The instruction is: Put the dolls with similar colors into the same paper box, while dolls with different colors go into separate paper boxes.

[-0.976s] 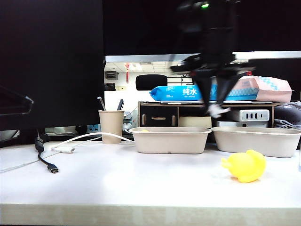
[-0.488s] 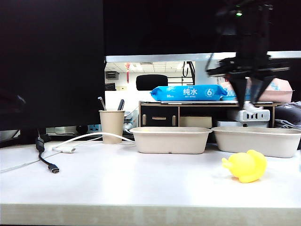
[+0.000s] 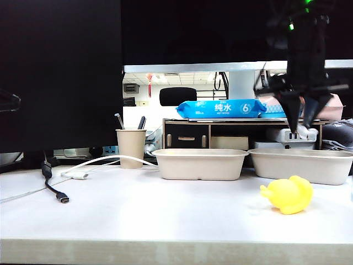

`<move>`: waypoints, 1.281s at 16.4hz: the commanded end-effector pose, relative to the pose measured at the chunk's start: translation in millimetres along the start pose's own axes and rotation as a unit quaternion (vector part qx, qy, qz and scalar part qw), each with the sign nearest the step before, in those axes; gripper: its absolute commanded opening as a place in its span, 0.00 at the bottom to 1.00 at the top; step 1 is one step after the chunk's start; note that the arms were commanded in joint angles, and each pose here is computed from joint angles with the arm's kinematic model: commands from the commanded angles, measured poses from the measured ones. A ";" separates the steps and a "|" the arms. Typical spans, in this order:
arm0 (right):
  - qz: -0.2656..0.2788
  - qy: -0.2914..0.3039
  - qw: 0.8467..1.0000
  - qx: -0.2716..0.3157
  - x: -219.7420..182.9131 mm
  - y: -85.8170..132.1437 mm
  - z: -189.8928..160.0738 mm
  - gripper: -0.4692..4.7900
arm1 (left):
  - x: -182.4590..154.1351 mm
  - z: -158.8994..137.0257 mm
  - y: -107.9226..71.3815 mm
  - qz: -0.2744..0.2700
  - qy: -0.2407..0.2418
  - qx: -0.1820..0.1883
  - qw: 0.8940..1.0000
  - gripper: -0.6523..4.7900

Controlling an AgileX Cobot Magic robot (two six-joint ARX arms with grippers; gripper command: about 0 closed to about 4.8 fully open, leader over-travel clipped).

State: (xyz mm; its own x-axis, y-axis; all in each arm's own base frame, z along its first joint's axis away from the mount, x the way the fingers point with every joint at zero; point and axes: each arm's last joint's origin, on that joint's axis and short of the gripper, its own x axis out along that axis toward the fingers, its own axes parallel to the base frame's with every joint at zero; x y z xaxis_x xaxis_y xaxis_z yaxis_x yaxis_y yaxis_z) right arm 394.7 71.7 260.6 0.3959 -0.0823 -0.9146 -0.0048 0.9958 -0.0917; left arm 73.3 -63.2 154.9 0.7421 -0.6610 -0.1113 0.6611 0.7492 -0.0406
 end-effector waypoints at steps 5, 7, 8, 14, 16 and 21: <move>0.027 0.020 0.999 -0.003 1.1 1.1 -2.4 0.49 | 0.4 0.1 0.1 0.001 0.001 0.002 1.000 0.11; 0.078 0.084 0.993 -0.006 -3.5 2.6 -14.5 0.49 | 4.6 -5.2 0.4 0.002 0.037 0.001 0.999 0.11; 0.090 0.116 0.989 -0.009 -4.9 3.9 -20.5 0.49 | 6.9 -8.6 0.5 0.002 0.059 0.001 0.998 0.11; 0.197 0.239 0.945 -0.103 -21.0 45.3 -52.6 0.58 | 15.4 -24.7 1.3 0.006 0.157 -0.002 0.988 0.11; 0.200 0.250 0.938 -0.135 -22.6 67.5 -63.4 0.62 | 16.0 -26.2 1.3 0.006 0.166 -0.002 0.986 0.11; 0.201 0.266 0.919 -0.210 -31.3 115.2 -89.7 0.77 | 16.1 -26.6 1.3 0.006 0.168 -0.002 0.986 0.11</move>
State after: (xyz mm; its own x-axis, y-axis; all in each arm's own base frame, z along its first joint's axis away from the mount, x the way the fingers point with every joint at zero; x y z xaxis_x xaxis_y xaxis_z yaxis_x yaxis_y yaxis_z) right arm 302.8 182.1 241.0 -0.2189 0.1730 -0.9603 -0.4375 0.8623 0.2551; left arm 82.9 -71.5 125.9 0.6684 -0.5992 -0.4406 0.6504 0.7583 -0.0444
